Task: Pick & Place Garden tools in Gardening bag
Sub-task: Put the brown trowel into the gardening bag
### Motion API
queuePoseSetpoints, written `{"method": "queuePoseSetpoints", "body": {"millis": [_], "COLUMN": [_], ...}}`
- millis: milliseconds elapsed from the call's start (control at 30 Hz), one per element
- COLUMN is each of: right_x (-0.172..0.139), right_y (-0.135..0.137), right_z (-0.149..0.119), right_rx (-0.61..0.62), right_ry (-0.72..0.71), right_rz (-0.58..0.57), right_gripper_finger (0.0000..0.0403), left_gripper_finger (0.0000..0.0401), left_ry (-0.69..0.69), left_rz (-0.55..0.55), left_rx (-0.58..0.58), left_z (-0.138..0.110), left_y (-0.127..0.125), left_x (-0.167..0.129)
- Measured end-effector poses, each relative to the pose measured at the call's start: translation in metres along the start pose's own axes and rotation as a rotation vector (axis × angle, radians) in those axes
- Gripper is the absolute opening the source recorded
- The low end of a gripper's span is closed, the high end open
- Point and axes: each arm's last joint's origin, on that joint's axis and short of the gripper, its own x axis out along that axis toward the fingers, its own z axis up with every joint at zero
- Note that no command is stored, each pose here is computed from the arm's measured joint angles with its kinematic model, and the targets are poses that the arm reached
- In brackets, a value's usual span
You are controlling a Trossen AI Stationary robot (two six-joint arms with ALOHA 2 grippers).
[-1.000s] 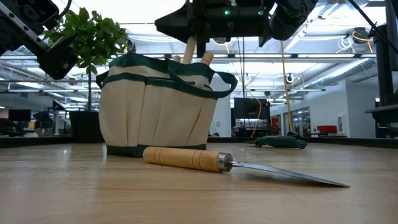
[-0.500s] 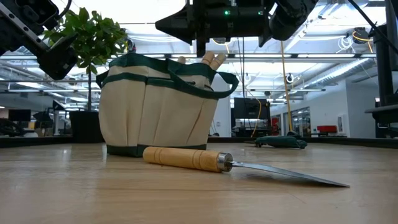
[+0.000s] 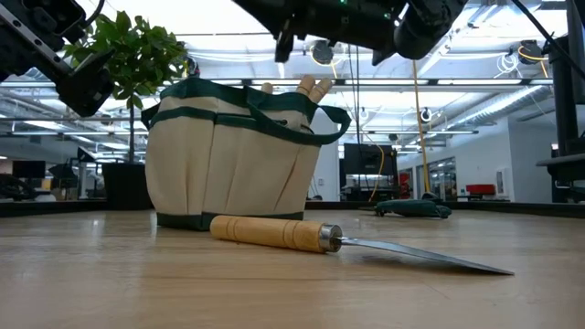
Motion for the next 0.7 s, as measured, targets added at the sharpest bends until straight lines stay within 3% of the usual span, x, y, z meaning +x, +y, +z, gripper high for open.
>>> {"method": "queuePoseSetpoints", "body": {"millis": [200,400,700], "right_x": [0.001,0.0,-0.014], "right_y": [0.017,0.043,0.085], "right_z": [0.002,0.011,0.005], "right_rx": [0.001,-0.062,-0.136], "right_ry": [0.024,0.075,0.382], "right_rz": [0.179,0.238,0.267], "right_gripper_finger": [0.0001,0.0001,0.0001], "left_gripper_finger": [0.039,0.039,0.039], "left_ry": [0.001,0.014,0.013], "left_rz": [0.001,0.008,0.01], "left_rx": [0.0,-0.001,-0.004], "left_z": [0.0,-0.001,-0.001], "left_y": [0.0,0.001,0.001], "left_x": [0.0,0.0,0.0]}}
